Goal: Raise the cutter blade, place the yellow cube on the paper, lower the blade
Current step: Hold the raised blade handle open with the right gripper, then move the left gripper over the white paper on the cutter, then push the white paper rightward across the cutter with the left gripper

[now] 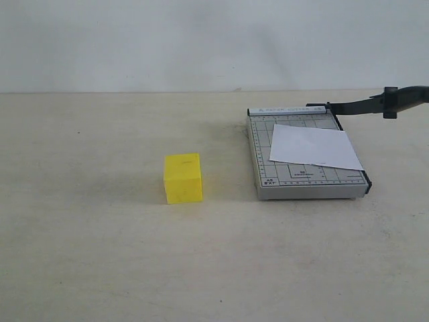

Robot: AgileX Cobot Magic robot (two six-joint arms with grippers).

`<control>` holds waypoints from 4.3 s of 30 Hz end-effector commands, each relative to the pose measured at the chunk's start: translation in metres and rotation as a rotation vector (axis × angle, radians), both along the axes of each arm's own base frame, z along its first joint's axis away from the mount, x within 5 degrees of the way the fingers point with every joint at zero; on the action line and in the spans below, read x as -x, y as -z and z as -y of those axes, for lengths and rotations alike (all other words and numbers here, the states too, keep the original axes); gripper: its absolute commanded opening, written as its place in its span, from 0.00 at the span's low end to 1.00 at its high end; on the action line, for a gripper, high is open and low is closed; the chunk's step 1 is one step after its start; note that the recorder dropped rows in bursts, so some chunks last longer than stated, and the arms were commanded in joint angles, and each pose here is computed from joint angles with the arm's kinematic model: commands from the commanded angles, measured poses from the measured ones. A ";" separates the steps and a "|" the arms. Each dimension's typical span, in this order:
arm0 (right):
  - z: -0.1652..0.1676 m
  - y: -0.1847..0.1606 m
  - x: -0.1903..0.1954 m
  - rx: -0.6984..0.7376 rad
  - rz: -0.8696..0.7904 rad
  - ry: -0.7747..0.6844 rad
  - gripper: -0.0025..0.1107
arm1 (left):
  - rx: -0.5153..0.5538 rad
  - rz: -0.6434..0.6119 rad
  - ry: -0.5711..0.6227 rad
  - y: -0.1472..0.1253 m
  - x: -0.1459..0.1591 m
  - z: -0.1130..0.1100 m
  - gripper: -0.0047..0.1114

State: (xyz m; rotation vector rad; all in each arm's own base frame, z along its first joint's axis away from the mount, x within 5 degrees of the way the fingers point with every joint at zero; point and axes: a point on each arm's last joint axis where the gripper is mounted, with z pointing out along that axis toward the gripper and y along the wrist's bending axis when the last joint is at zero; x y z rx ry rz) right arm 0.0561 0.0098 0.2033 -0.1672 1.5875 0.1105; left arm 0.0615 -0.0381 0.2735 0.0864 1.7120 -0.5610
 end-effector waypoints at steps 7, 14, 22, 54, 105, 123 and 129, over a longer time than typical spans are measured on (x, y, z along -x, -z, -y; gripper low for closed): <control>0.000 -0.001 0.000 -0.005 0.017 -0.003 0.02 | -0.118 -0.035 0.250 -0.031 -0.089 0.014 0.59; 0.000 -0.002 0.000 -0.007 0.027 -0.003 0.02 | -0.135 -0.209 0.520 -0.006 -0.167 0.058 0.42; 0.000 -0.002 0.000 -0.007 0.027 -0.003 0.02 | -0.341 -0.233 0.527 0.021 -0.230 0.157 0.21; 0.000 -0.002 0.000 -0.007 0.027 -0.003 0.02 | -0.488 -0.118 0.602 0.119 -0.296 0.354 0.08; 0.000 -0.002 0.000 -0.007 0.027 -0.003 0.02 | -0.426 -0.118 0.679 0.173 -0.286 0.415 0.08; 0.000 -0.002 0.000 -0.007 0.027 -0.003 0.02 | -0.516 0.229 0.661 0.062 -0.291 0.415 0.08; 0.000 -0.002 0.000 -0.007 0.027 -0.003 0.02 | -0.585 0.169 0.671 0.070 -0.286 0.393 0.08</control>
